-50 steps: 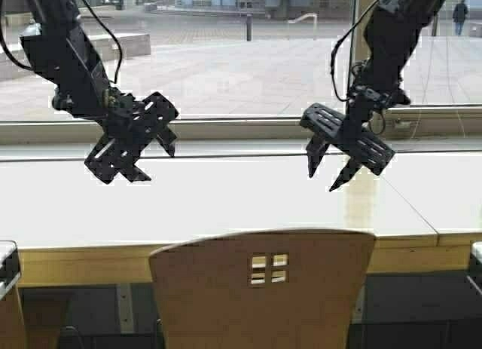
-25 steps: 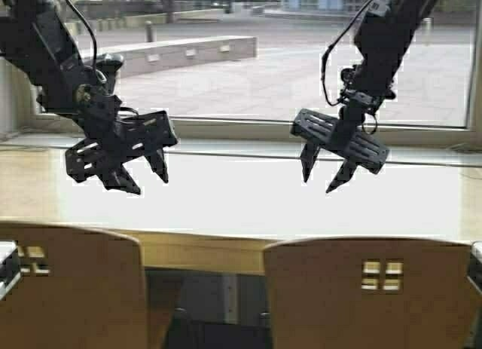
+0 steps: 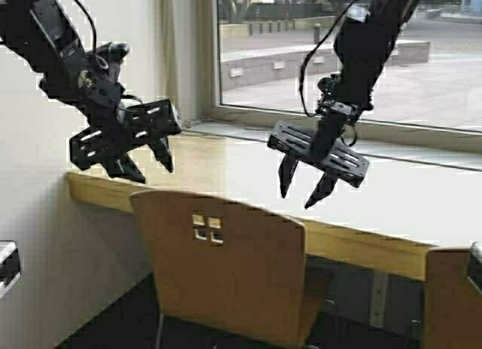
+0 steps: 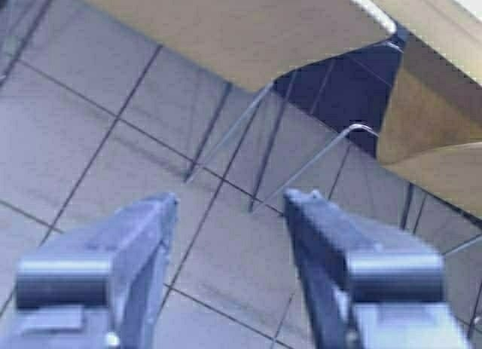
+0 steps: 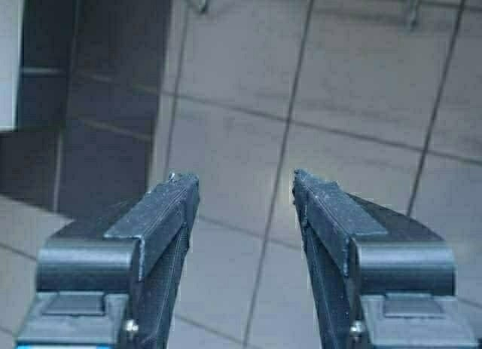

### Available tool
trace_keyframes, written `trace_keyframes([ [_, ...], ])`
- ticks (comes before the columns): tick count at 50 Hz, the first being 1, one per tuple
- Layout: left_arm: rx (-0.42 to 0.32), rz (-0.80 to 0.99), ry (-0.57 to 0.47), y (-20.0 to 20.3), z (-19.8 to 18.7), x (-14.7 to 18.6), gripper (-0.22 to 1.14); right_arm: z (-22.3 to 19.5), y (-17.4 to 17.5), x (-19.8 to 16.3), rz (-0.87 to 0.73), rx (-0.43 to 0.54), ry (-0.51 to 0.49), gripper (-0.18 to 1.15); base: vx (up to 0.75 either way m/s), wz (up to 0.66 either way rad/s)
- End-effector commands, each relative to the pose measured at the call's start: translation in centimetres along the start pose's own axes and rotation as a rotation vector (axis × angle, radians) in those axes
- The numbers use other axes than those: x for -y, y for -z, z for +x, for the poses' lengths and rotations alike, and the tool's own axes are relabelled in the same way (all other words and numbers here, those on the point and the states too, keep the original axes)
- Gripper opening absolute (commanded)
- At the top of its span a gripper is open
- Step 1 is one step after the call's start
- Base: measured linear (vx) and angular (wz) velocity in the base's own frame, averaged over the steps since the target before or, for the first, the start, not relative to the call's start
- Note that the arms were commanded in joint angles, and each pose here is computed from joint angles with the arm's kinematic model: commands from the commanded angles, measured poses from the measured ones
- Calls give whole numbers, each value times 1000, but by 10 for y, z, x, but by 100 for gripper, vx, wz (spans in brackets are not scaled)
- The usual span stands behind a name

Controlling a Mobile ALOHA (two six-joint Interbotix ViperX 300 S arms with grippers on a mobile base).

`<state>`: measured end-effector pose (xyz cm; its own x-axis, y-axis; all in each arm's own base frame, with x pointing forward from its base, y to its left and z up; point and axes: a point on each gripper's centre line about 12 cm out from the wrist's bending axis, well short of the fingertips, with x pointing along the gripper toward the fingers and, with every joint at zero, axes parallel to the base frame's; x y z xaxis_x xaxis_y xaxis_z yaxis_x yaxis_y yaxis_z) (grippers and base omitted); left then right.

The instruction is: Push the chairs under the table

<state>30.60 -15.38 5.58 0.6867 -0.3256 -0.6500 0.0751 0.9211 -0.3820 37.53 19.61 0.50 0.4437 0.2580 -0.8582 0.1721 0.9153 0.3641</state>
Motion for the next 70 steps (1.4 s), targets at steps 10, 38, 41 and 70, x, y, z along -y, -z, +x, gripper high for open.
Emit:
trace_keyframes([
  [10, 16, -22, 41, -14, -7, 21, 82, -15, -6, -5, -21, 26, -20, 79, -17, 49],
  [38, -10, 0, 34, -16, -1, 24, 82, -41, 11, -7, 25, 49, -34, 79, -28, 39],
  [41, -18, 4, 44, -12, -1, 29, 82, -42, 10, -6, 22, 52, -35, 79, -37, 10],
  [70, -31, -4, 84, -10, 25, 56, 82, -32, -29, 31, -54, 104, 25, 79, -37, 3],
])
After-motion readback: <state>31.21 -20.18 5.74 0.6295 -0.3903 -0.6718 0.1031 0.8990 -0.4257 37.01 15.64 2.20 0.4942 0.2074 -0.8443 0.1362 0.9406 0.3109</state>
